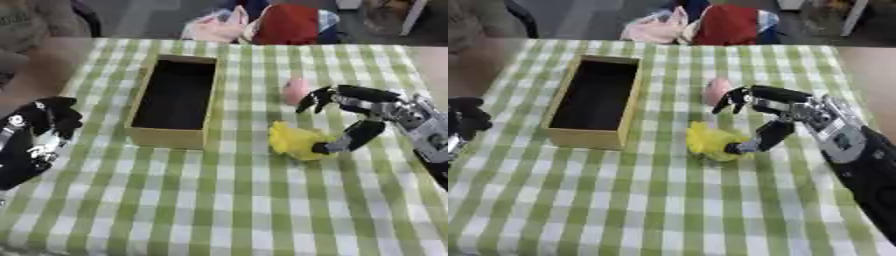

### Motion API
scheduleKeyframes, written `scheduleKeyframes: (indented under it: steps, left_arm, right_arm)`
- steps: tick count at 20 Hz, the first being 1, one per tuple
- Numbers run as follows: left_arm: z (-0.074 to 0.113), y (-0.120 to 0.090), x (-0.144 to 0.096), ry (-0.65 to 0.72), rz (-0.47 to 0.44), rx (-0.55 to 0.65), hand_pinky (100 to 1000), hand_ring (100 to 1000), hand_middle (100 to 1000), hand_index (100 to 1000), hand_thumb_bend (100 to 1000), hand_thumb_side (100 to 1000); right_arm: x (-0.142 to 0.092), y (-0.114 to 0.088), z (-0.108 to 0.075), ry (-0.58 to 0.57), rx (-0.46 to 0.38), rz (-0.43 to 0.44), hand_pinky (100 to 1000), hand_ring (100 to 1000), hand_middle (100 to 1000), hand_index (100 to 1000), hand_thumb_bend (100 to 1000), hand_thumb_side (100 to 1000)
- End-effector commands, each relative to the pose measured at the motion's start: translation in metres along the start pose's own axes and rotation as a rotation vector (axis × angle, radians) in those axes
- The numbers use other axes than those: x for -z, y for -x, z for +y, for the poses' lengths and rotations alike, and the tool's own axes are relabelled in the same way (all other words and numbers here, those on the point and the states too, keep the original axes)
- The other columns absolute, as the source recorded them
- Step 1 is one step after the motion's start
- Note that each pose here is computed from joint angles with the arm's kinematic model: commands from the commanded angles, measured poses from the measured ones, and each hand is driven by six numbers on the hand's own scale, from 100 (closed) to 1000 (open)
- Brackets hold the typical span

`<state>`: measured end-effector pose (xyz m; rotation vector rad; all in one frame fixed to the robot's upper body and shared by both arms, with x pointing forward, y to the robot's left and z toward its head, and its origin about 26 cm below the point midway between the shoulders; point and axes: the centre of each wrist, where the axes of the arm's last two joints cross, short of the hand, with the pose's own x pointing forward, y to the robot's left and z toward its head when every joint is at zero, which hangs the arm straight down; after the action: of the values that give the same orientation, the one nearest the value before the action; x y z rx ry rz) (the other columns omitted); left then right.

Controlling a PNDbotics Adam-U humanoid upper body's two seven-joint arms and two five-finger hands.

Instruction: Pick up objects on the table and place them in the box.

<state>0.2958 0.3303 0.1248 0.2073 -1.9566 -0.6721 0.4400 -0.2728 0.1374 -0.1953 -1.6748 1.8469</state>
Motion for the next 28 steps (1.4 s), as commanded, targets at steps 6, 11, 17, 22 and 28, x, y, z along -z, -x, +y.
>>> scheduleKeyframes:
  steps: [6,11,17,22,28]
  left_arm:
    - [0.004,-0.004,0.001,-0.004,-0.012,0.009,709,650,619,824,192,550]
    - [0.003,-0.004,0.001,-0.003,-0.011,0.005,709,650,619,824,190,553]
    - [0.002,-0.003,0.001,-0.002,-0.011,0.001,709,651,620,824,188,556]
    - [0.001,-0.003,0.001,-0.001,-0.01,-0.003,709,650,621,824,183,561]
    - [0.002,-0.003,0.001,-0.004,-0.008,-0.004,708,650,622,824,179,565]
  right_arm:
    - [-0.001,0.001,-0.002,-0.032,-0.116,-0.008,713,864,739,803,528,497]
    - [0.001,0.002,0.002,-0.008,-0.153,0.002,687,825,685,763,508,458]
    - [0.001,0.004,0.007,0.019,-0.176,0.02,663,796,646,739,495,423]
    - [0.001,0.009,0.014,0.044,-0.174,0.05,631,771,609,711,468,366]
    - [-0.001,0.014,0.019,0.102,-0.174,0.07,540,675,487,583,369,216]
